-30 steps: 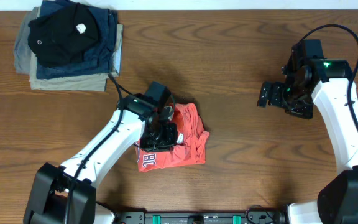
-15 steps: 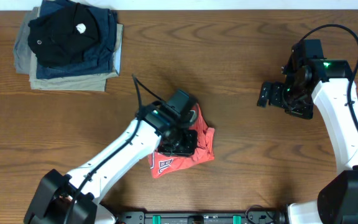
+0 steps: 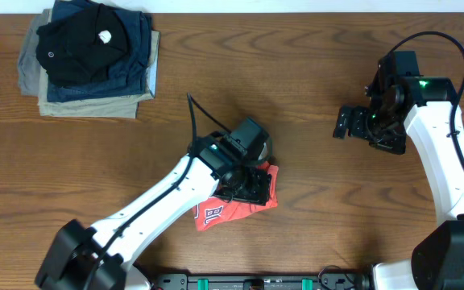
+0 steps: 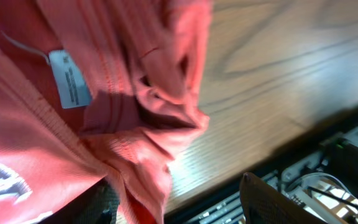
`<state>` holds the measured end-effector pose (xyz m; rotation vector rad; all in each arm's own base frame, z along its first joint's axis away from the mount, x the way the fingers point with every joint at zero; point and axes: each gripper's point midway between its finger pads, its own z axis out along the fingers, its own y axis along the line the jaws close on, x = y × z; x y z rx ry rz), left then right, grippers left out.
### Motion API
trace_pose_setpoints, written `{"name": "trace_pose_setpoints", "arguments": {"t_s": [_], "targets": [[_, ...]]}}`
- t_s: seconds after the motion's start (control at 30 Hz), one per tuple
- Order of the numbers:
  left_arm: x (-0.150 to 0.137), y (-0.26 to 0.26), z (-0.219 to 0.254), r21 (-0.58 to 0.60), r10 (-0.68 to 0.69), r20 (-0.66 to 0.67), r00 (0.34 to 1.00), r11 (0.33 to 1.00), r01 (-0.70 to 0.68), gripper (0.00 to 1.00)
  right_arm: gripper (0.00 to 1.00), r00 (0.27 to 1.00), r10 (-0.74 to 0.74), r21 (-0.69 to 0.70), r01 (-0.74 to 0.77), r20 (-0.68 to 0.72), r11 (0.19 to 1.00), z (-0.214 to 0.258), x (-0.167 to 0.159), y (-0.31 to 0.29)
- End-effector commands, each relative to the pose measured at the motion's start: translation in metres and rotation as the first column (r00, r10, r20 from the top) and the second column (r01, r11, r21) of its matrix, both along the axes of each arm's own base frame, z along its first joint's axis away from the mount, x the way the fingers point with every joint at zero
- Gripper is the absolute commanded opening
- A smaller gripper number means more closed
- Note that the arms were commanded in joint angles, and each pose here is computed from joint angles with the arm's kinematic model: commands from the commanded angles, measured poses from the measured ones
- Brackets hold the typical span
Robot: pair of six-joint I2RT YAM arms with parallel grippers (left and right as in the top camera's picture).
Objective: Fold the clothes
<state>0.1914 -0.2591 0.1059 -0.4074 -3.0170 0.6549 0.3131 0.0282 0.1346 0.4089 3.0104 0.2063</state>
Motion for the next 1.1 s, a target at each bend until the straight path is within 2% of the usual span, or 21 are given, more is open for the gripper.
{"name": "trace_pose_setpoints", "arguments": {"t_s": [0.0,0.17,0.43,0.57,0.73,1.07], "targets": [[0.016,-0.001,0.044,-0.071,-0.015,0.135,0.991,0.997,0.025,0.63,0.99,1.000,0.019,-0.007,-0.019,0.007,1.000,0.002,0.001,0.001],[0.030,0.004,0.063,-0.124,0.041,0.191,0.981,0.992,-0.017,0.63,0.99,1.000,0.020,-0.007,-0.020,0.007,1.000,0.002,0.001,0.002],[0.052,-0.004,0.017,-0.047,0.134,0.109,0.985,0.990,-0.129,0.63,0.99,1.000,0.019,-0.007,-0.019,0.007,1.000,0.002,0.001,0.002],[0.061,-0.008,-0.009,-0.005,0.140,0.090,0.986,0.990,-0.140,0.48,0.99,1.000,0.019,-0.007,-0.019,0.007,1.000,0.002,0.001,0.002],[0.078,0.009,-0.024,0.100,0.190,0.165,0.968,0.973,-0.208,0.49,0.99,1.000,0.019,-0.007,-0.019,0.007,1.000,0.002,0.001,0.002],[0.080,0.014,-0.033,0.137,0.192,0.175,0.966,0.967,-0.217,0.49,0.99,1.000,0.019,-0.007,-0.019,0.007,1.000,0.002,0.001,0.001]]}}
